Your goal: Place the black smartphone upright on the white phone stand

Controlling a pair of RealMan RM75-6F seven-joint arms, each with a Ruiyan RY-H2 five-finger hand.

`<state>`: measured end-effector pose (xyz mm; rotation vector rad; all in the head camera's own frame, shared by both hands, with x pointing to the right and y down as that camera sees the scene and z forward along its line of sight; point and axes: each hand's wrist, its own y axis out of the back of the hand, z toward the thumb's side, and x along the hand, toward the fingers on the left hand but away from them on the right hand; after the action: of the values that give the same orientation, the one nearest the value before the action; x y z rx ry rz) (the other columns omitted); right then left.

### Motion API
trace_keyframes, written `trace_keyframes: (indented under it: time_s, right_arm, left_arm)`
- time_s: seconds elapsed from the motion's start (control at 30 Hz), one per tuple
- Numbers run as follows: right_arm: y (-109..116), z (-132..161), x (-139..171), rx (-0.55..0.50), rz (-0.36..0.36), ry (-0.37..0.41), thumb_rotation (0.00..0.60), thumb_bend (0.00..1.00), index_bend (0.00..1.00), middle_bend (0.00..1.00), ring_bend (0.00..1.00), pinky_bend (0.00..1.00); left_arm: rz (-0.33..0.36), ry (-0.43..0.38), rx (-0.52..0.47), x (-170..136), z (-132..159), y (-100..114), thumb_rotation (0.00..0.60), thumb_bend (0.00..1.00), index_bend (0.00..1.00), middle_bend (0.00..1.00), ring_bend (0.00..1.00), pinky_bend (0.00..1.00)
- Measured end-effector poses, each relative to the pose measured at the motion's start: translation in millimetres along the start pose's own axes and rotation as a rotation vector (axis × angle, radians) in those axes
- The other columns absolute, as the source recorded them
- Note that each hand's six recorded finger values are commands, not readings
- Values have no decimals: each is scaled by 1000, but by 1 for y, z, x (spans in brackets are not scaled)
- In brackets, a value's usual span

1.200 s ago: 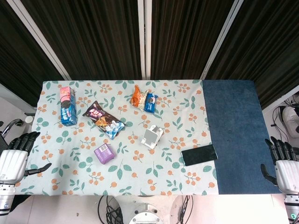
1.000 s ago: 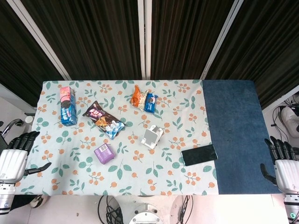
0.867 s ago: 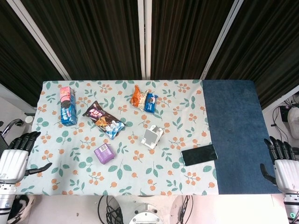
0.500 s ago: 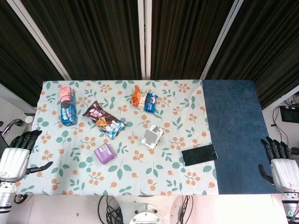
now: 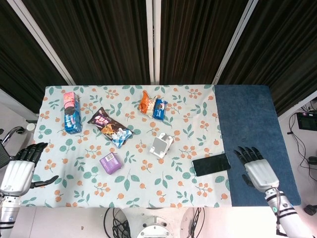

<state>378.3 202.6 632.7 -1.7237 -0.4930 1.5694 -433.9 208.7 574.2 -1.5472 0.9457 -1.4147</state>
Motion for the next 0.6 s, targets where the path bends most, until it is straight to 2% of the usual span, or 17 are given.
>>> trace_keyframes:
  time_s: [0.1,0.2,0.33,0.6]
  right_arm:
    - [-4,23,-21,14,24,44,600,278,0,0,0,0]
    - [-10,42,-34,-22,41,78,600,268,0,0,0,0]
    - [-17,51,-45,-42,91,84,600,254,0,0,0,0]
    - [-22,57,-60,15,184,56,600,153,0,0,0,0]
  left_arm:
    - [-9,6,5,-3,-3,-1,369,59,116,127,132,221]
    - [-22,13,3,-4,-5,-2,368,59,116,127,132,221]
    - [-38,11,-5,-5,-6,-3,367,61,116,127,132,221]
    - [-45,18,-10,-6,-7,-4,367,61,116,127,132,221]
